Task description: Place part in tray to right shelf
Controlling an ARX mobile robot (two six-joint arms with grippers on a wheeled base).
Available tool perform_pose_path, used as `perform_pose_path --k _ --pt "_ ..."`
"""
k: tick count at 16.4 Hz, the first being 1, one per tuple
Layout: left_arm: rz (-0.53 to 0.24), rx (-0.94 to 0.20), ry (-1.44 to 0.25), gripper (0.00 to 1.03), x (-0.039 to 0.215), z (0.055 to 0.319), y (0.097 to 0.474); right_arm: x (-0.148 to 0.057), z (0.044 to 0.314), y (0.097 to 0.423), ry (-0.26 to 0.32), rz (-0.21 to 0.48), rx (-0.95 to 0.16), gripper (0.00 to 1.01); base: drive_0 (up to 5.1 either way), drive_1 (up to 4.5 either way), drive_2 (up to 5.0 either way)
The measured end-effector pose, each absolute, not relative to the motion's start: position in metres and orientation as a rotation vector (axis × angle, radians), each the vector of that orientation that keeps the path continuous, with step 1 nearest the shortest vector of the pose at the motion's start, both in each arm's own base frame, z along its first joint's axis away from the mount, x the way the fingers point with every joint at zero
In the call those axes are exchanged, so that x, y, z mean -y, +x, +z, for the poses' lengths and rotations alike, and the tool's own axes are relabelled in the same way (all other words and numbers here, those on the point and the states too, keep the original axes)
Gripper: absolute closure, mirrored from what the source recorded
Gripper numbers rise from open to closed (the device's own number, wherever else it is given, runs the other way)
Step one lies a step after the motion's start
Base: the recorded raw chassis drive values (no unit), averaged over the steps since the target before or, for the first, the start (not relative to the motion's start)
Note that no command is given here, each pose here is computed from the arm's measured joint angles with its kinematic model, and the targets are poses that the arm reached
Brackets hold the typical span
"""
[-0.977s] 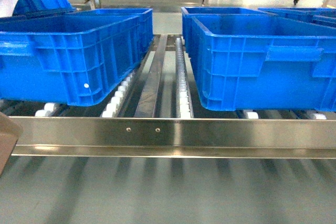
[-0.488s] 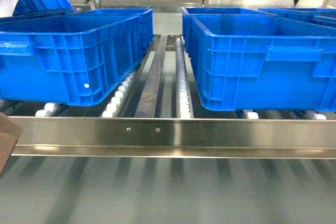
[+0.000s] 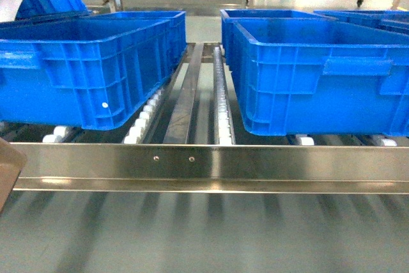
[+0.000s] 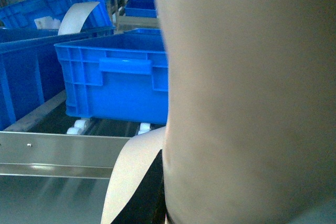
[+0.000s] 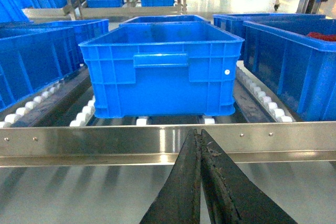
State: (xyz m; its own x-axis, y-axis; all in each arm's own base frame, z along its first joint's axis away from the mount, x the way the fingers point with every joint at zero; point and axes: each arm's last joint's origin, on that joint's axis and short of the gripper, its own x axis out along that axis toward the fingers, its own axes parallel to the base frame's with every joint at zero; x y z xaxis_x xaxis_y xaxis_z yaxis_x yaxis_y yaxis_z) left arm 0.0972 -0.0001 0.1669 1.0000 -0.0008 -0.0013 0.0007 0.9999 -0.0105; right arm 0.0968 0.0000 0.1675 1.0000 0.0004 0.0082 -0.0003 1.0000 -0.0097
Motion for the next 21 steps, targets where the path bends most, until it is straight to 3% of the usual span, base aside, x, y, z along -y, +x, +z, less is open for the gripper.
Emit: perform_pose_path --k 3,4,13,21 --pt "0.000 -0.001 -0.011 0.86 0.0001 0.1669 0.0972 0.0000 0.1675 0.0970 -0.009 0.000 0.007 0.99 0.0 0.00 0.0" --pt "0.000 -0.001 -0.010 0.86 0.0001 0.1670 0.0972 0.0000 0.1675 0.0970 -0.009 0.000 0.007 0.93 0.0 0.00 0.0" --pt "0.000 -0.001 -0.010 0.86 0.0001 0.1670 0.0972 0.0000 0.1675 0.0970 -0.007 0.000 0.007 0.01 0.0 0.00 0.0" --pt "0.000 -0.001 -0.010 0.86 0.0001 0.1669 0.0972 0.0000 0.1675 0.0970 -0.007 0.000 0.007 0.03 0.0 0.00 0.0"
